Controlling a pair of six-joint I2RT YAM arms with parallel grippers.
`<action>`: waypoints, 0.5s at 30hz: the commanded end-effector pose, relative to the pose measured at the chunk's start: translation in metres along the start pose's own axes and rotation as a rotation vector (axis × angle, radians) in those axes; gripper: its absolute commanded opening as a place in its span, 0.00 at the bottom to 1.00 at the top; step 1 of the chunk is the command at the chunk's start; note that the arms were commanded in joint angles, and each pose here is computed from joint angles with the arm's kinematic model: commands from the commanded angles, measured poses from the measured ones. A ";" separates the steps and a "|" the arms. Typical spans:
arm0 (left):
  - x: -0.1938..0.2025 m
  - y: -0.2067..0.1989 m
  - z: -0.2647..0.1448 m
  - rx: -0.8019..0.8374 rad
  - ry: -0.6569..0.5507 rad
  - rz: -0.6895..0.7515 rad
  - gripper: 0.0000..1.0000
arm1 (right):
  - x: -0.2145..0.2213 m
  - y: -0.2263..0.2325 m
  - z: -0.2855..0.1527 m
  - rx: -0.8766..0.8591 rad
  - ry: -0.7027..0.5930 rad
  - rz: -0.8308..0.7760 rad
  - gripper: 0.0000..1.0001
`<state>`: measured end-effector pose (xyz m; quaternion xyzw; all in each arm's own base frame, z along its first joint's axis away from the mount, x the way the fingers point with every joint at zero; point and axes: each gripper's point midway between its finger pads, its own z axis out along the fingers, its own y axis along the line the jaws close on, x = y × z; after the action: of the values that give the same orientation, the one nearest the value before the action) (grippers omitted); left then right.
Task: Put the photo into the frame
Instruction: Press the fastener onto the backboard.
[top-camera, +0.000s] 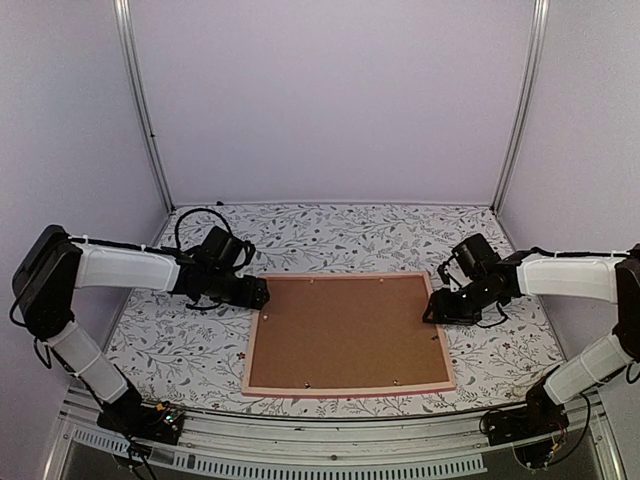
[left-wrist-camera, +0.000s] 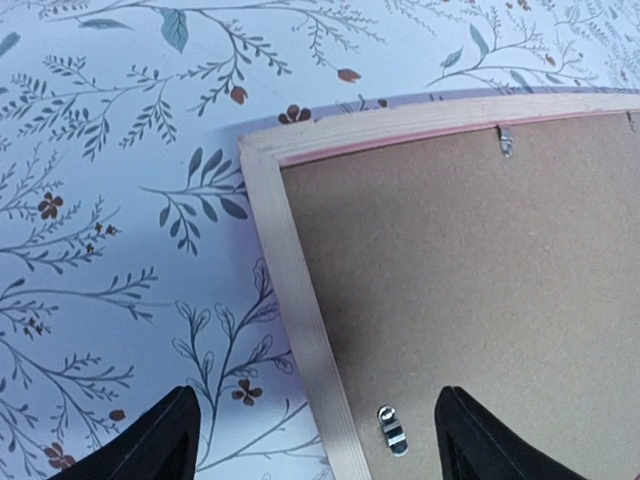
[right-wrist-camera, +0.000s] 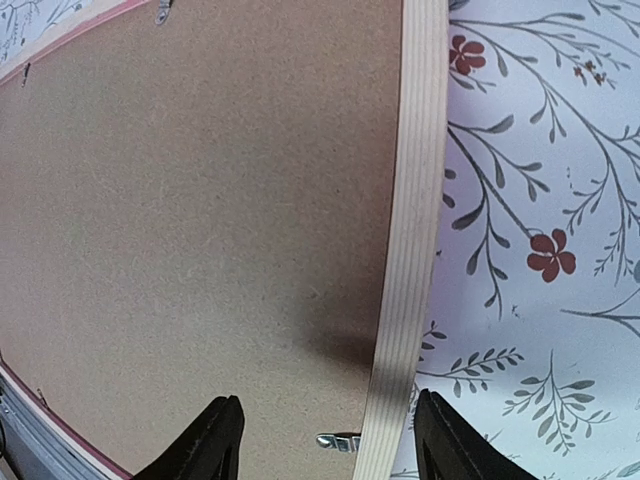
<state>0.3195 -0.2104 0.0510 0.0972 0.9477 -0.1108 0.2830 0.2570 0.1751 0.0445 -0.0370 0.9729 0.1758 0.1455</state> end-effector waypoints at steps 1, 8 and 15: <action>-0.013 0.002 0.012 0.018 0.017 0.026 0.83 | -0.014 0.006 -0.002 0.004 -0.031 -0.034 0.62; -0.003 -0.009 0.023 0.087 0.081 0.024 0.80 | -0.019 0.004 0.001 0.020 -0.032 -0.049 0.63; 0.018 -0.016 0.017 0.154 0.099 -0.013 0.79 | -0.017 0.003 0.007 0.020 -0.020 -0.054 0.63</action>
<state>0.3222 -0.2233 0.0278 0.1183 0.9536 -0.1474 0.2345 0.2648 0.1761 0.0396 -0.0505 0.9745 0.1632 0.1454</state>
